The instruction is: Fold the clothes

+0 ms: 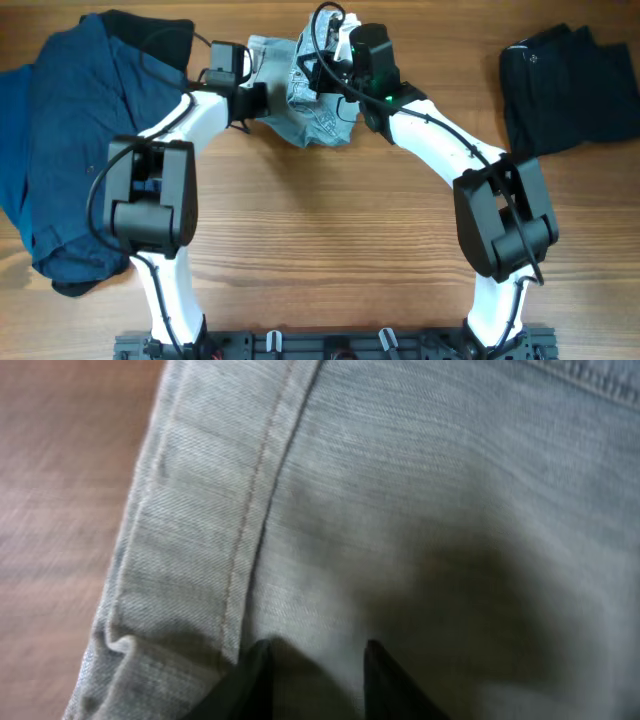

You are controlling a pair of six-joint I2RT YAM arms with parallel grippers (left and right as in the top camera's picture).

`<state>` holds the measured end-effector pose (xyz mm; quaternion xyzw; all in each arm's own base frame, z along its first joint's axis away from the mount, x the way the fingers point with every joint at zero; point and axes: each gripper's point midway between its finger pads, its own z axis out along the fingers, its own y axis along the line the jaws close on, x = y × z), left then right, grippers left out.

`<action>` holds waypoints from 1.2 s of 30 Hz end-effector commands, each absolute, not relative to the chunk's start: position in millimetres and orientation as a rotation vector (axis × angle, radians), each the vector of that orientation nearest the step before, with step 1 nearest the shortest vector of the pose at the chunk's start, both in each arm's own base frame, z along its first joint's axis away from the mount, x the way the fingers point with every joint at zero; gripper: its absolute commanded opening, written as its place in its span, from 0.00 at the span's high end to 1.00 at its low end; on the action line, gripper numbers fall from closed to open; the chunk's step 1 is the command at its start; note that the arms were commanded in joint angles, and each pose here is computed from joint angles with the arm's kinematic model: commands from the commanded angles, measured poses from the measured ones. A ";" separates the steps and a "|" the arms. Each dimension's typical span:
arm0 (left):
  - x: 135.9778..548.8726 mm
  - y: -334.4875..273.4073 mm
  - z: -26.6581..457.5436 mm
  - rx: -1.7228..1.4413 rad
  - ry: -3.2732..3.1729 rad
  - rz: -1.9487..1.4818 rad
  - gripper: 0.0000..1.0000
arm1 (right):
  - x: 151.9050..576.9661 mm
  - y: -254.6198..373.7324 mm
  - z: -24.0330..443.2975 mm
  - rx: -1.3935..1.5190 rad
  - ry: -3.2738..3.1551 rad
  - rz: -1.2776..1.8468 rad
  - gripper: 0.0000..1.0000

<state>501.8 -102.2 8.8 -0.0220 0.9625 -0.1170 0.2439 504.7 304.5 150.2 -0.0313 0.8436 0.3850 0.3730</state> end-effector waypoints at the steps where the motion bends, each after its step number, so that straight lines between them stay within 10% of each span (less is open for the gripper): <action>1: 499.5 -67.2 47.6 -0.146 2.582 -0.293 0.66 | 504.8 316.5 160.4 -0.096 2.133 1.028 0.96; 13: 491.2 -15.3 132.2 -0.256 2.450 -0.261 0.64 | 506.5 325.5 168.8 -0.130 2.076 1.066 0.96; 14: 491.2 -15.4 133.9 -0.255 2.446 -0.262 0.64 | 506.1 329.9 174.4 -0.147 2.049 1.080 0.89; 16: 491.1 -15.4 134.6 -0.255 2.445 -0.262 0.64 | 503.6 339.7 183.7 -0.175 2.005 1.098 0.15; 17: 491.0 -15.4 134.5 -0.255 2.445 -0.262 0.64 | 499.1 348.3 188.0 -0.202 1.985 1.112 0.01; 24: 489.7 -14.8 133.4 -0.258 2.452 -0.261 0.67 | 473.5 363.8 187.6 -0.448 1.965 1.186 0.00; 36: 488.3 -36.3 132.7 -0.129 2.464 -0.257 0.62 | 487.4 202.3 105.1 -0.060 2.471 0.972 0.01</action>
